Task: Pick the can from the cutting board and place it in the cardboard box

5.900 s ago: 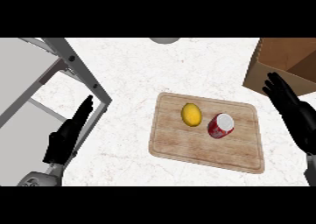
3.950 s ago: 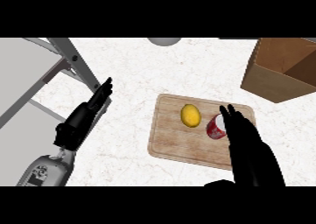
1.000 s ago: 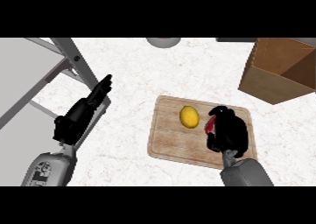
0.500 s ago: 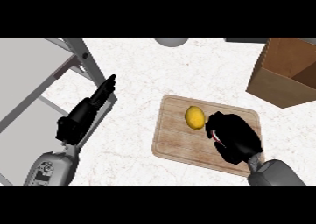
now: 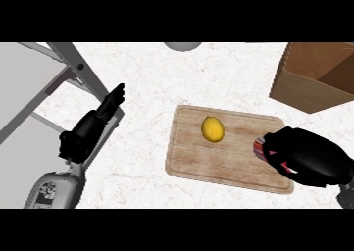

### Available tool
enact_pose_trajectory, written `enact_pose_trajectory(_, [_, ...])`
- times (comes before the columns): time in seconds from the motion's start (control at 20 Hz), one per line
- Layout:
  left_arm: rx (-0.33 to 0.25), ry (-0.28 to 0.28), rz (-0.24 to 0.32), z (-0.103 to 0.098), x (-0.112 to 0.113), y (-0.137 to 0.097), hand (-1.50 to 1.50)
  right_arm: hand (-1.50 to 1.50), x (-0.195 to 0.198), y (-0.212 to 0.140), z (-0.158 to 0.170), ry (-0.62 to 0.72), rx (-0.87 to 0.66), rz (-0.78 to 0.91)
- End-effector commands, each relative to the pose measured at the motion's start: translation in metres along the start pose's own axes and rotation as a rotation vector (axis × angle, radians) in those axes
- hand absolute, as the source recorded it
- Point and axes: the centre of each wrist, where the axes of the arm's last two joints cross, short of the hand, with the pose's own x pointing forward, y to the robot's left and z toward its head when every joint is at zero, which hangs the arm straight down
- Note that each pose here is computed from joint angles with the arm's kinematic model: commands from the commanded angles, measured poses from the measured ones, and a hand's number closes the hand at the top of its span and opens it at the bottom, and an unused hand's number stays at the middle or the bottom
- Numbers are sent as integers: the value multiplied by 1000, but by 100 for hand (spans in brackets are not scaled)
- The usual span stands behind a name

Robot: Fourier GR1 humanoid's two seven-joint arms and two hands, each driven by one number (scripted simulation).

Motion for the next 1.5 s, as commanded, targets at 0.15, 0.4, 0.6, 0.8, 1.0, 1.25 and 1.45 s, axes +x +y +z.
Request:
enact_pose_trajectory(0.15, [15, -2, -11, 8, -2, 4, 0, 150, -54, -49, 80, -211, -141, 7])
enact_pose_trajectory(0.4, [31, -10, -7, 6, -3, -1, 0, 150, -79, -74, 134, -314, -257, -130])
enact_pose_trajectory(0.6, [7, 1, 6, 6, -3, -6, 0, 150, -95, -104, 177, -239, -355, -195])
enact_pose_trajectory(0.8, [-2, -24, 1, 2, 0, -13, 0, 150, -100, -117, 206, -192, -403, -285])
enact_pose_trajectory(1.0, [-20, -20, -5, 0, 3, -8, 0, 150, -104, -132, 231, -134, -436, -290])
enact_pose_trajectory(1.25, [-60, -41, -4, -10, 10, -19, 0, 150, -111, -143, 236, -84, -482, -309])
enact_pose_trajectory(1.45, [-71, -38, -15, -16, 11, -17, 0, 150, -114, -150, 230, -70, -475, -337])
